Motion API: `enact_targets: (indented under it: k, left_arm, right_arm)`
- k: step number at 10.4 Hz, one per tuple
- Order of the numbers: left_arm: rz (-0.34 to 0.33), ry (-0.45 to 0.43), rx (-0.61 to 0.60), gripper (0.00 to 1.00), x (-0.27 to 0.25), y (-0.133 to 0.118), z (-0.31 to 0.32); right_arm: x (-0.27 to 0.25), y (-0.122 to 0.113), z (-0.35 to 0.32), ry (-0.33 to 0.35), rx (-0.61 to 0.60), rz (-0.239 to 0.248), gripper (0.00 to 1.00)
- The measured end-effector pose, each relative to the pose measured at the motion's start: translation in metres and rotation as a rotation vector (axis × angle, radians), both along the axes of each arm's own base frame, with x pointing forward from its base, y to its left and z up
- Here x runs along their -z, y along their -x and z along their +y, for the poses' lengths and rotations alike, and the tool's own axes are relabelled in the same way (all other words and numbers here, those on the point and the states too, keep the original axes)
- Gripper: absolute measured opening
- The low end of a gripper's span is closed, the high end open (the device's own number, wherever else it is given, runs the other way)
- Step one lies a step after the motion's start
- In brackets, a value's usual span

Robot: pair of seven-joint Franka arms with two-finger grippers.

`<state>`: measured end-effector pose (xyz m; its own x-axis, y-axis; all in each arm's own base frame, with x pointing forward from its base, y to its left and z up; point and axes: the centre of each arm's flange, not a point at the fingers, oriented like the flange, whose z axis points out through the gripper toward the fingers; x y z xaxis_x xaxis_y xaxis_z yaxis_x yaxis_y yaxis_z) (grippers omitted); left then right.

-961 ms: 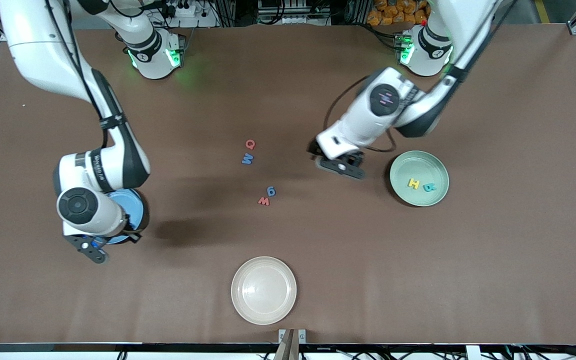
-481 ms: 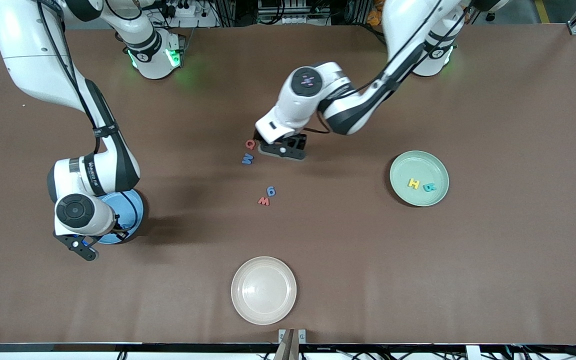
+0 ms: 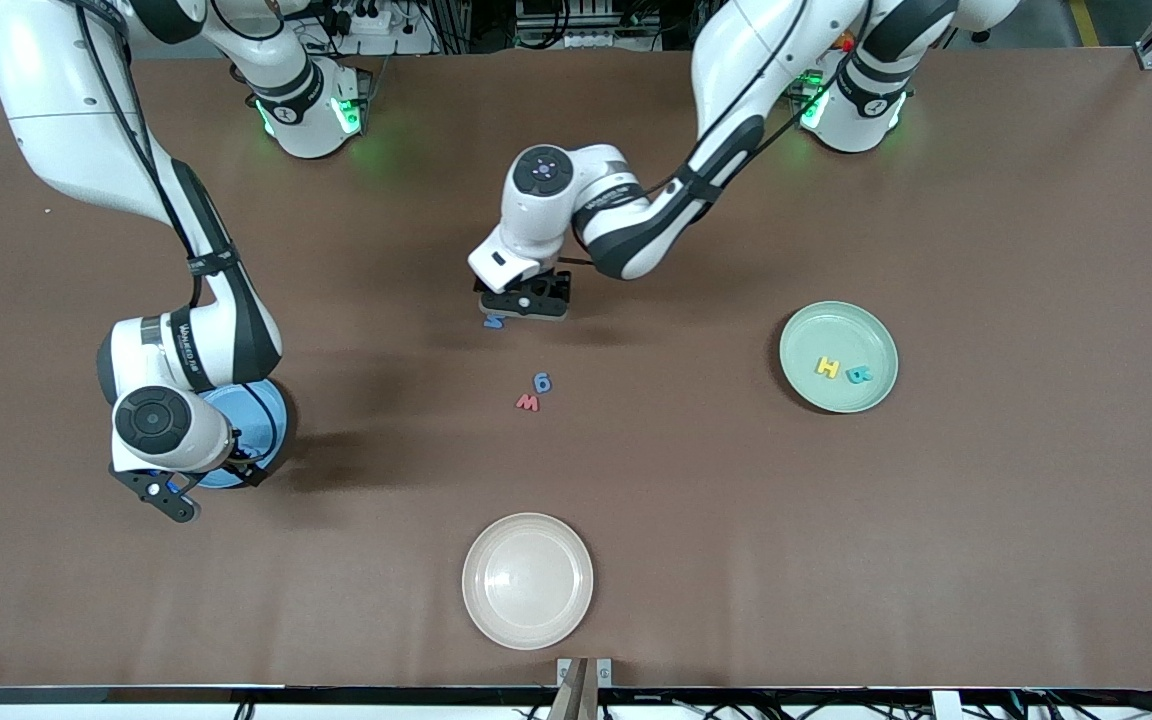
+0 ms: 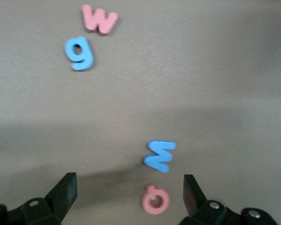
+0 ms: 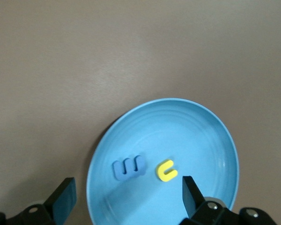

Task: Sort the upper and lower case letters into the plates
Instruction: 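Lower the left gripper onto the blue M and grasp it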

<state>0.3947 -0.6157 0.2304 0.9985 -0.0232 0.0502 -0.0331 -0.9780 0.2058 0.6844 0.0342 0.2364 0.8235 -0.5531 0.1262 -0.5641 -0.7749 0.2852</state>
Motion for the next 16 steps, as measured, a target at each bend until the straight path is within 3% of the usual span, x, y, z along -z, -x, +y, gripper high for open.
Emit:
enact_targets:
  k: [3,6,9,14,16]
  left_arm:
    - [-0.062,-0.011,-0.097,1.00,0.021,0.006,-0.016]
    - [-0.111,-0.024,-0.110,1.00,0.036,0.003,-0.024]
    - [-0.234,-0.072,0.019,1.00,0.048,0.005,-0.028]
    - [-0.287,-0.096,0.275,1.00,0.045,0.023,-0.042]
    - [-0.293,-0.104,0.323,1.00,0.049,0.027,-0.044]
  right_arm:
    - [0.001,-0.001,0.003,-0.006,-0.007,-0.010,1.00]
    - [0.001,-0.001,0.003,-0.006,-0.013,-0.008,1.00]
    - [0.001,-0.001,0.000,-0.006,-0.025,-0.003,1.00]
    - [0.001,-0.001,-0.001,-0.006,-0.025,-0.003,1.00]
    - [0.001,-0.001,-0.001,-0.006,-0.026,-0.002,1.00]
